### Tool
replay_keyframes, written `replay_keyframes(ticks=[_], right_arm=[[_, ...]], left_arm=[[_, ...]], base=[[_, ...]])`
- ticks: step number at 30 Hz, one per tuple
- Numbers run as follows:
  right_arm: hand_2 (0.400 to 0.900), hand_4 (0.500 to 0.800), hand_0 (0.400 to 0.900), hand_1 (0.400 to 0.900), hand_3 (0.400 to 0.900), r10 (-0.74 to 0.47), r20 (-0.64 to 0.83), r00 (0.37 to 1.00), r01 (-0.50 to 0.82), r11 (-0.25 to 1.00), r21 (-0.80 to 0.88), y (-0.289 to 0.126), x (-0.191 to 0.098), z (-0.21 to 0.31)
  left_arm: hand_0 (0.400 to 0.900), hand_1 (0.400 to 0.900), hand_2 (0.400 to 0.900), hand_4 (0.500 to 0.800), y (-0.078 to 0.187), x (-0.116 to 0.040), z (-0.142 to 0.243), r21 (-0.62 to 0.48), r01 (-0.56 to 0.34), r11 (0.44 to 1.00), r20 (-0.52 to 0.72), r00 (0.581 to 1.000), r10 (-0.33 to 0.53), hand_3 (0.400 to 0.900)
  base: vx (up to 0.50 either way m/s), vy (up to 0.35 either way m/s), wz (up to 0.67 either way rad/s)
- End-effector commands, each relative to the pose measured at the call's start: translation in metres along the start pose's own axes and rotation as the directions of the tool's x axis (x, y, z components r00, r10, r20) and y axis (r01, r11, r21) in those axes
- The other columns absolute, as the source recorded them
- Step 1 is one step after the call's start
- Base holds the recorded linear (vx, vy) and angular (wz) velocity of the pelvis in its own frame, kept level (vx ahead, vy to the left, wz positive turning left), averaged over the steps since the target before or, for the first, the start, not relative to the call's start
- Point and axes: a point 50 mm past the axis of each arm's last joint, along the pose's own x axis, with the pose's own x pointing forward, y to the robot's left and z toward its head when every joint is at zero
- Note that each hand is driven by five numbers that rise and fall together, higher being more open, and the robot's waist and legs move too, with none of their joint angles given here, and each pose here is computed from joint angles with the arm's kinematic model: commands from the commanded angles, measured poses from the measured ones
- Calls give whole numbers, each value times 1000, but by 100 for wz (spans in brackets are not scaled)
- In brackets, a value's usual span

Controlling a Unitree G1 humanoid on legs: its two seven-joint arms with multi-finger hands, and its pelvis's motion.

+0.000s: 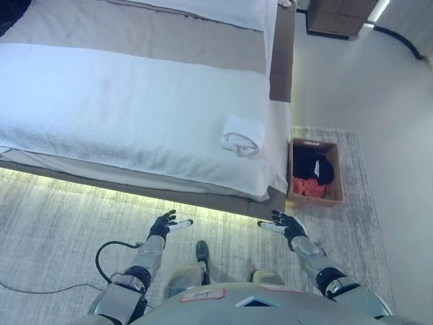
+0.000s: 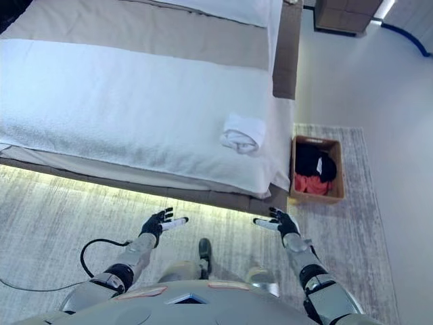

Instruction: Put the clothes on the bed into the basket.

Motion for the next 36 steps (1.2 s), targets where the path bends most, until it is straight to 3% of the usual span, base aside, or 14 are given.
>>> replay_keyframes(ticks=[1, 4, 7, 11, 20, 22, 24, 26, 32, 36], right_arm=[[900, 800, 900, 900, 900, -24, 146, 989, 30, 999, -41, -10, 5, 38], [900, 800, 900, 900, 900, -28, 225, 974, 54, 993, -109, -9, 6, 60], [900, 800, 900, 900, 900, -81, 418, 905, 212, 937, -278, -21, 5, 124], [900, 800, 900, 900, 900, -120, 529, 840, 332, 885, -326, -31, 0, 168], [900, 800, 900, 900, 900, -144, 524, 839, 375, 852, -366, -41, -1, 166], [900, 800, 900, 900, 900, -121, 567, 815, 396, 830, -392, -42, -6, 174], [900, 800, 900, 900, 900, -128, 581, 804, 419, 815, -400, -45, -7, 179], [900, 800, 900, 900, 900, -184, 622, 761, 512, 759, -402, -61, -11, 197], [900, 800, 900, 900, 900, -165, 729, 664, 619, 669, -412, -59, -24, 240], [900, 800, 900, 900, 900, -194, 769, 609, 675, 637, -373, -61, -32, 275]], left_arm=[[900, 900, 900, 800, 17, 1, 9, 3, -47, 999, 51, 998, 47, 900], [900, 900, 900, 800, 24, 2, 11, 6, -78, 997, 43, 996, 77, 900], [900, 900, 900, 800, 23, 6, 28, 31, -95, 995, 91, 992, 92, 900], [900, 900, 900, 800, 24, 9, 47, 48, -118, 992, 138, 984, 110, 900], [900, 900, 900, 800, 13, 8, 44, 12, -100, 995, 136, 986, 98, 900], [900, 900, 900, 800, -2, 6, 54, 26, -42, 999, 195, 980, 37, 900], [900, 900, 900, 800, -3, 6, 58, 43, -41, 998, 209, 977, 31, 900], [900, 900, 900, 800, -1, 7, 56, -13, -68, 998, 185, 980, 70, 900], [900, 900, 900, 800, -9, 7, 41, 17, -66, 998, 125, 990, 63, 900], [900, 900, 900, 800, -12, 8, 56, 33, -66, 997, 180, 982, 59, 900]], base=[[173, 147, 1], [248, 88, 2], [190, -111, 4], [163, -197, 12], [340, -376, 42], [177, -371, 15], [141, -130, 4], [216, -30, 3], [135, 96, -20], [42, 136, -28]])
